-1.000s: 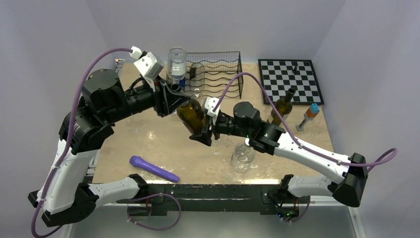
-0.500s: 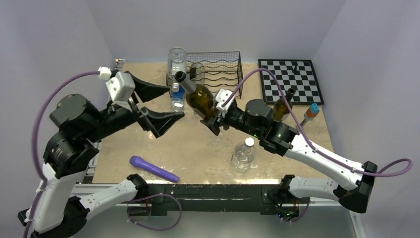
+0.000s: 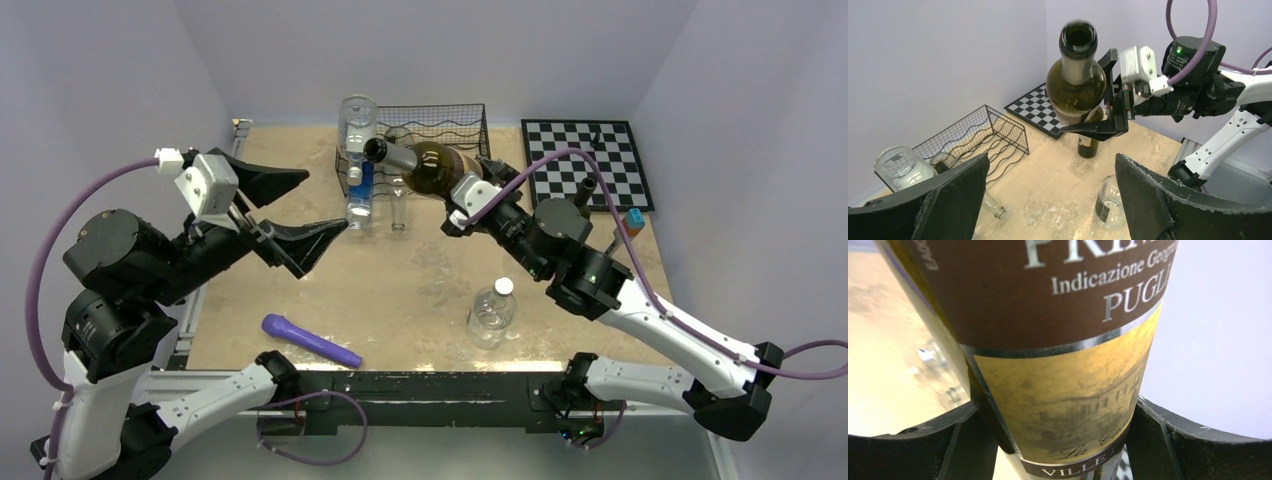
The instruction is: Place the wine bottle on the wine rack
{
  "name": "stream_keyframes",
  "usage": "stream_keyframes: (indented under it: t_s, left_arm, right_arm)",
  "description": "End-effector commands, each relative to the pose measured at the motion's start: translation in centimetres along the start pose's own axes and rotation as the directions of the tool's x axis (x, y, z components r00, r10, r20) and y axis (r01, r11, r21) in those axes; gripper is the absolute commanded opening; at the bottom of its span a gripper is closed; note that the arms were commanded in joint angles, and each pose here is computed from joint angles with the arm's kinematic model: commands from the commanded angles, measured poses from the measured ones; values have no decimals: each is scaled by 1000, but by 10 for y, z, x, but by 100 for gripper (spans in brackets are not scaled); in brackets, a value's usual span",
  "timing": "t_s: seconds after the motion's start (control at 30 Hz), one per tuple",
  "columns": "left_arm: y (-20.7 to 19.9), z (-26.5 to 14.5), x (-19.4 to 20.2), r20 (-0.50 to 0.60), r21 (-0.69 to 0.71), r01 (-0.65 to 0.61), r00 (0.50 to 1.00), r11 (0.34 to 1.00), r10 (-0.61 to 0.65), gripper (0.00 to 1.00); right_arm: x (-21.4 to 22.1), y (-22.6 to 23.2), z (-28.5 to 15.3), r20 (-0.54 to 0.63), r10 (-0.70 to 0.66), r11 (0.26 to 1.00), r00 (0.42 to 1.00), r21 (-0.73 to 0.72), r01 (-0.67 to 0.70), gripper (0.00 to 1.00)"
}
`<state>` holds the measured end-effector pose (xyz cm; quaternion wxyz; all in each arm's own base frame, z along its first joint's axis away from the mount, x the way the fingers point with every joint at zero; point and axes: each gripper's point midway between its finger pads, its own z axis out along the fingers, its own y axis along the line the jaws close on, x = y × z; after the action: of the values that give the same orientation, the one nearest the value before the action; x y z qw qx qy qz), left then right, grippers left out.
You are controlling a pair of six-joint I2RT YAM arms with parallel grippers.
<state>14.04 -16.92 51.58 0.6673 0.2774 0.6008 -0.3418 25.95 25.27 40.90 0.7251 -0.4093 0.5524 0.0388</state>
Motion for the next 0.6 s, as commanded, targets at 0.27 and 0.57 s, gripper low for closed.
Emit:
stream_keyframes:
  t_s: [0.27,0.57]
  left_arm:
    - [-14,4,-3,0,76,32,999,997,-32,99]
    - [-14,40,60,-237,97,129,966,987,-103,98]
  right_arm:
    - [2,-38,-14,-14,-408,894,913,198,402,0]
    - [11,-17,-12,19,-561,815,828,186,548,0]
